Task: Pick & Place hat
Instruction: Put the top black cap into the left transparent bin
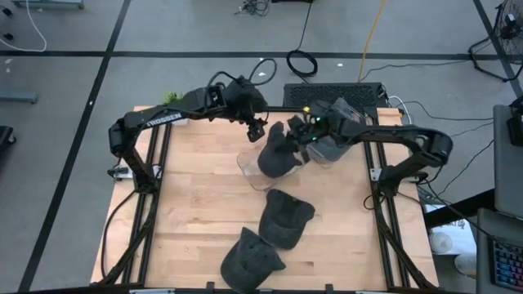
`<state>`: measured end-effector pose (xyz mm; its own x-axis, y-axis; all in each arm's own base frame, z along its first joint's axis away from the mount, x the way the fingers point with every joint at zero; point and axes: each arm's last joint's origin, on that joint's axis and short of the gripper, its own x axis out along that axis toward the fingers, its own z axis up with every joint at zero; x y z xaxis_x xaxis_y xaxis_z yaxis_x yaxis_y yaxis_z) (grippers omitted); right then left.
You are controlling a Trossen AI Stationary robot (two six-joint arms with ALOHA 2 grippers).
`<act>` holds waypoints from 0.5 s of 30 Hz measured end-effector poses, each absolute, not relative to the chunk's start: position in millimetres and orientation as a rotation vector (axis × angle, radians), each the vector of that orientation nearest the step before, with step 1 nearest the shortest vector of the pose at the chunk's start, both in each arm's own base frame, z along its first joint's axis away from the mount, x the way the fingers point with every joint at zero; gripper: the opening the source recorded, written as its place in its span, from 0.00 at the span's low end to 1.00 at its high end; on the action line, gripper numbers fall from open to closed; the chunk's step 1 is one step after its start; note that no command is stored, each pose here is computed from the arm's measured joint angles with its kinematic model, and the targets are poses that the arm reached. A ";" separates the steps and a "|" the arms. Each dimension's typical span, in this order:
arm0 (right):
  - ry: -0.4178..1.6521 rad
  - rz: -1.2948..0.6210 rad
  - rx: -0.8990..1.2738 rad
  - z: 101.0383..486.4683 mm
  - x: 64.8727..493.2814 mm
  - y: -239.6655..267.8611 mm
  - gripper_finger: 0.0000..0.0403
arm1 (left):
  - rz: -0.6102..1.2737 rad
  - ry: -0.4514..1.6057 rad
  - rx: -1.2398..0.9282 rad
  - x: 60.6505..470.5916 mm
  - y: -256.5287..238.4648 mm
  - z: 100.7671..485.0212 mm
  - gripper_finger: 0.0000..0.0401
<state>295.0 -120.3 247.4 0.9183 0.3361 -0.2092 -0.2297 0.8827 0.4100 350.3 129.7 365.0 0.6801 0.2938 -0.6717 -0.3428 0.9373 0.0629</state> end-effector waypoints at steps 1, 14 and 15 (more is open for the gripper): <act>0.286 0.285 0.378 242.5 298.8 -119.5 0.00 | 0.360 0.741 -0.071 350.3 130.3 364.8 0.58; 0.296 0.336 0.227 222.9 316.6 -105.1 0.00 | 0.303 0.681 0.023 355.9 117.2 373.2 0.58; 0.301 0.323 0.210 222.2 316.5 -105.5 0.00 | 0.299 0.682 0.026 356.3 115.9 373.1 0.58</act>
